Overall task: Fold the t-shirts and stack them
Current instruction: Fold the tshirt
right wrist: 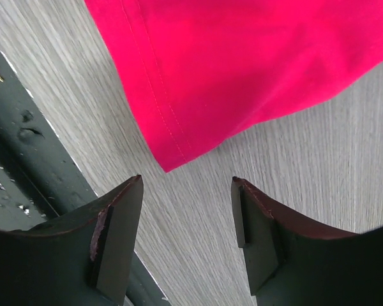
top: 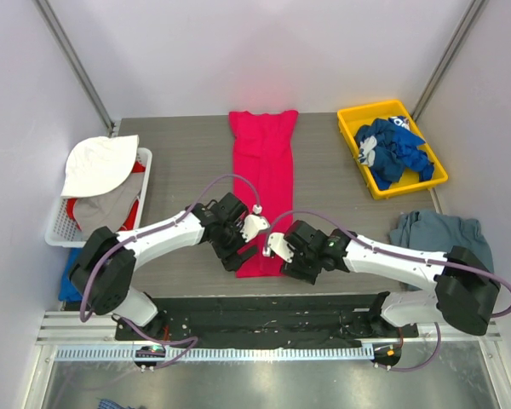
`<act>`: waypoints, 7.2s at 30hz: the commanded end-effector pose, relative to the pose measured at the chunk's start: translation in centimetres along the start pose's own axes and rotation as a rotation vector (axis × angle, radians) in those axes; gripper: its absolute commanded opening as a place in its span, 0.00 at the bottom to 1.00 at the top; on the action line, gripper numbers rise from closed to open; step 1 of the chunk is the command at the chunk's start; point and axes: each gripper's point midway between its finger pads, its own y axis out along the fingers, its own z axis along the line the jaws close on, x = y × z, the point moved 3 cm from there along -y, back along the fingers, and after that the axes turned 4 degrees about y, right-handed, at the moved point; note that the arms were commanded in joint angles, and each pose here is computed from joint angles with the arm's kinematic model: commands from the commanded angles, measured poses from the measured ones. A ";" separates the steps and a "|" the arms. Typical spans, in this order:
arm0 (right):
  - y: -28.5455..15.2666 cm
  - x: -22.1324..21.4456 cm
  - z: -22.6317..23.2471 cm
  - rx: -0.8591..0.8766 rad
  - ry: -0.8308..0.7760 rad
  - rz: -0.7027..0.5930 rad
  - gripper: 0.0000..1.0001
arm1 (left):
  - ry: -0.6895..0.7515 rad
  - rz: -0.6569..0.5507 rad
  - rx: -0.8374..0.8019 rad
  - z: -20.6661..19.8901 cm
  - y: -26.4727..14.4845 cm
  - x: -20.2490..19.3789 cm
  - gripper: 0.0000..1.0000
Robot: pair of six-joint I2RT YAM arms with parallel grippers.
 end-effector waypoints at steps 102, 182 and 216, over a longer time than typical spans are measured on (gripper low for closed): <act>-2.9 7.5 -8.3 -0.342 -0.015 -0.125 0.01 | 0.024 -0.236 0.250 6.0 -3.2 8.1 0.00; 0.1 24.3 -30.7 -0.684 0.181 -0.313 0.43 | -0.140 -0.279 0.567 22.6 -0.8 15.2 1.00; 3.7 20.9 -26.4 -0.496 0.236 -0.315 0.56 | -0.277 -0.312 0.806 28.7 -5.1 11.6 1.00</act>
